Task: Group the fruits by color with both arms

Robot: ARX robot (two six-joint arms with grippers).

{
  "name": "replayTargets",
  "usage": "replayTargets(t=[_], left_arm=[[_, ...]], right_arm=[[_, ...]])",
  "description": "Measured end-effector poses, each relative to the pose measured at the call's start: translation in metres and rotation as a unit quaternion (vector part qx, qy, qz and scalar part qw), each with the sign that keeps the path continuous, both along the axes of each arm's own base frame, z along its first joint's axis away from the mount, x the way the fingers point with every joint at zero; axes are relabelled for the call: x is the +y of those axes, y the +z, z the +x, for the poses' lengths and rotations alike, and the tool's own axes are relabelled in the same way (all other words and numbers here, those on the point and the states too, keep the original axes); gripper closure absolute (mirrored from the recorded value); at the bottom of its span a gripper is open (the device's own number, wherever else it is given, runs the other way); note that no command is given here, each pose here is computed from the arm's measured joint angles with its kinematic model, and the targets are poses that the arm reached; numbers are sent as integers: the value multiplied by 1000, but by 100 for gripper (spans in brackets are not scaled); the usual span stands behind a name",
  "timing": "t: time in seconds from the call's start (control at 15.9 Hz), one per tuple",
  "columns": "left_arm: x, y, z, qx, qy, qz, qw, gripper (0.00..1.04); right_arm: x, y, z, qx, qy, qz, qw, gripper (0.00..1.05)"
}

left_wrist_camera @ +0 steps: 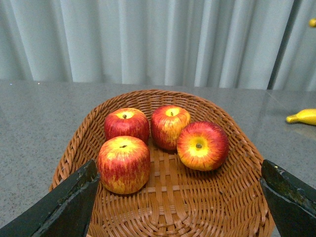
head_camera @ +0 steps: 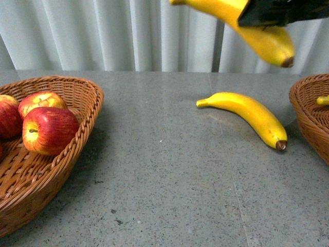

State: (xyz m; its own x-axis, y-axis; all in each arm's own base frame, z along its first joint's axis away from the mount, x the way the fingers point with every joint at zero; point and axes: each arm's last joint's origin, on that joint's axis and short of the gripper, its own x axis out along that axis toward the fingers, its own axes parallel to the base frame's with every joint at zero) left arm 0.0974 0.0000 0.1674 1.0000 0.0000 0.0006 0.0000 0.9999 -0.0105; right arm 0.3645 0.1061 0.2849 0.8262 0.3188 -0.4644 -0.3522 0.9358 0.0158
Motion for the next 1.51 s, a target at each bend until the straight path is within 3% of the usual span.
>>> replayTargets(t=[0.06, 0.25, 0.69, 0.94, 1.32, 1.51], left_arm=[[0, 0, 0, 0, 0, 0, 1000, 7], [0, 0, 0, 0, 0, 0, 1000, 7], [0, 0, 0, 0, 0, 0, 1000, 7], [0, 0, 0, 0, 0, 0, 1000, 7], [0, 0, 0, 0, 0, 0, 1000, 7], [0, 0, 0, 0, 0, 0, 1000, 7]], right_arm=[[-62, 7, 1, -35, -63, -7, 997, 73], [-120, -16, -8, -43, -90, -44, 994, 73], [-189, -71, -41, -4, -104, -106, 989, 73], [-196, -79, -47, 10, -89, -128, 988, 73], [-176, -35, -54, -42, -55, -125, 990, 5], [-133, 3, -50, -84, -5, -100, 991, 6]])
